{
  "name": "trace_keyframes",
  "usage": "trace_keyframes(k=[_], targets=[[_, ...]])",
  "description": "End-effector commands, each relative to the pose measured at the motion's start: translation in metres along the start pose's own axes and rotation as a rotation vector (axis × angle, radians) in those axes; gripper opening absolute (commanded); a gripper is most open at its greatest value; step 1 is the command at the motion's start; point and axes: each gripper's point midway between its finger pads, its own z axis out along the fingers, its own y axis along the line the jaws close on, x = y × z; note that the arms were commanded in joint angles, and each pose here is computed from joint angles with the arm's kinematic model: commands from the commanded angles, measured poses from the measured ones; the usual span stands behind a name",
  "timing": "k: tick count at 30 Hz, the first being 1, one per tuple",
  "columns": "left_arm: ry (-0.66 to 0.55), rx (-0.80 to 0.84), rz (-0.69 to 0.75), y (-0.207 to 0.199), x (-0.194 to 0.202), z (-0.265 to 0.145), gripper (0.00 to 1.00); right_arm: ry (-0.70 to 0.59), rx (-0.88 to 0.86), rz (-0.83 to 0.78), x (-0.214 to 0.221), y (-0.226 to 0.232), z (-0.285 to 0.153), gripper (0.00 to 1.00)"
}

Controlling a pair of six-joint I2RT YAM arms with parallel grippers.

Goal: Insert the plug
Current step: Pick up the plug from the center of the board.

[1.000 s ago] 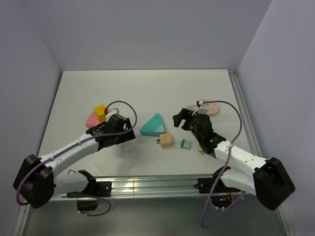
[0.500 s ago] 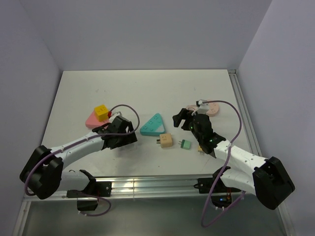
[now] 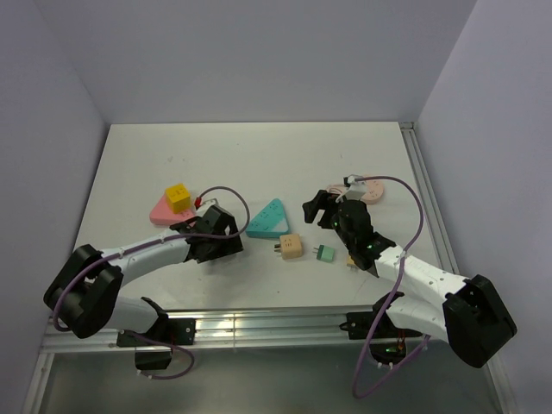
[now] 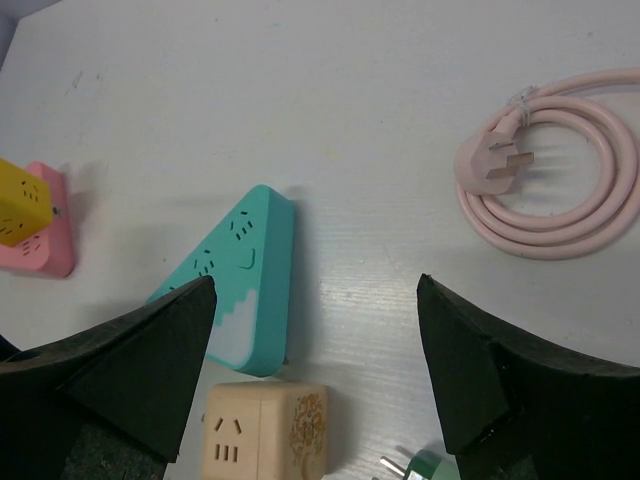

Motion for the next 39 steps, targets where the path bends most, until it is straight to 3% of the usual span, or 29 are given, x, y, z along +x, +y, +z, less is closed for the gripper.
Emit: trace_keyframes(k=[1,6,9,10,14,25,32,39], targets=[[-0.022,0.01,-0.007,-0.007,-0.003,0.003,0.92,-0.059,-0.039,-0.002,-0.024,0.017,0.002,0.88],[-0.022,0.014,0.007,-0.008,-0.002,0.003,0.87,-0.059,-0.039,-0.002,-0.024,0.017,0.003,0.88],[-0.028,0.029,0.017,-0.011,-0.003,0.001,0.69,-0.058,-0.04,-0.002,-0.023,0.017,0.003,0.88],[-0.023,0.037,0.021,-0.012,-0.002,0.001,0.59,-0.058,-0.038,-0.002,-0.023,0.017,0.003,0.88],[-0.03,0.086,0.026,-0.021,-0.005,-0.006,0.52,-0.056,-0.049,-0.003,-0.023,0.019,0.002,0.87],[-0.041,0.28,0.054,-0.062,-0.024,-0.053,0.49,-0.023,-0.235,-0.037,-0.017,0.052,-0.002,0.86],[-0.038,0.447,0.064,-0.097,-0.039,-0.082,0.49,0.028,-0.456,-0.087,-0.005,0.092,-0.014,0.84],[-0.048,0.536,0.031,-0.102,-0.07,-0.093,0.49,0.045,-0.497,-0.1,0.0,0.099,-0.018,0.84]])
